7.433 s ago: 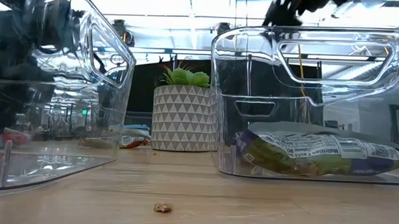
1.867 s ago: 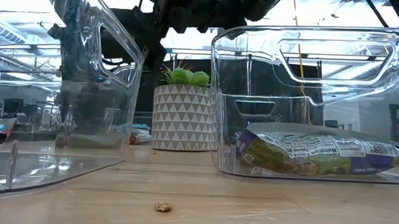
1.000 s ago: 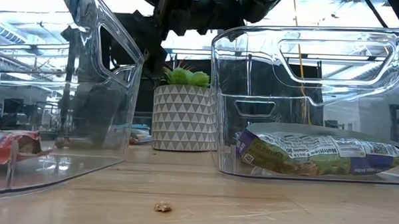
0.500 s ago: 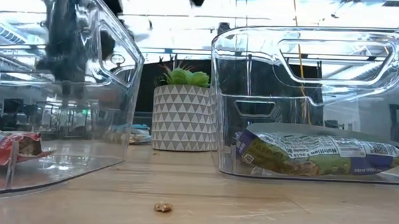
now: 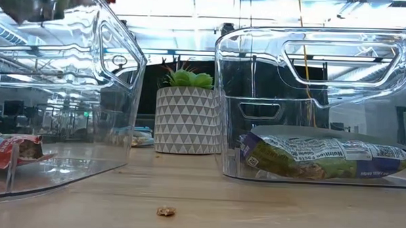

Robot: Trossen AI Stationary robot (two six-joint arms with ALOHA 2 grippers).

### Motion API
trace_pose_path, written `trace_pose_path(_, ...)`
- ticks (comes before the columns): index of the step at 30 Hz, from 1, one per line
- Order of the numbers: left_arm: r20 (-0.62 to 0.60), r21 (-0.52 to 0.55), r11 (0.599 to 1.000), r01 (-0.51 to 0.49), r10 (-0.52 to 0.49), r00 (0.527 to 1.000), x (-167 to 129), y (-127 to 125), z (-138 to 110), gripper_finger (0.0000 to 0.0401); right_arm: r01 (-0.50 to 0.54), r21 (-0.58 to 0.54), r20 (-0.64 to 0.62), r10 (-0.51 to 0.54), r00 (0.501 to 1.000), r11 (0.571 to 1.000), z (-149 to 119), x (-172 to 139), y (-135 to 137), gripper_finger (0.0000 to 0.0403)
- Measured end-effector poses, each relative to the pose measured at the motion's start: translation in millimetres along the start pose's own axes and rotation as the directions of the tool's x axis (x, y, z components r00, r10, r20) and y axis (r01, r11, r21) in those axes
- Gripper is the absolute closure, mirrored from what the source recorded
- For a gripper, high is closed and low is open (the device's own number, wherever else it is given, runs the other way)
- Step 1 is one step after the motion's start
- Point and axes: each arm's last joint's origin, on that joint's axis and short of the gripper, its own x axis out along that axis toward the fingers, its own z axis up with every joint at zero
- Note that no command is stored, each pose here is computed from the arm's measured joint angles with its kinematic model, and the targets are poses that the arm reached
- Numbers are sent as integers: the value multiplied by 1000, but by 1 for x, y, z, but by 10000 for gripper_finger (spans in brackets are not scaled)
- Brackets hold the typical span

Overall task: Pick and place Granola Bars by type
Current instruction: Put the red granola bar into the bottom transparent bin

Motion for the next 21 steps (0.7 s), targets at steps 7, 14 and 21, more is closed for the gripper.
trace_pose_path(7, 31, 152, 979, 136, -142, 989, 43, -29, -10, 391, -15, 113, 7, 14, 1000, 993, -45, 4, -5, 266)
trace_pose_path(14, -95, 183, 979, 87, -70, 993, 92, -15, -34, 391, -73, 149, 147, 51, 988, 986, -90, 21, -13, 266)
trace_pose_path(21, -218, 145, 987, 63, -30, 975, 116, 3, -44, 384, -313, 149, 371, 240, 897, 938, -111, 27, -13, 266)
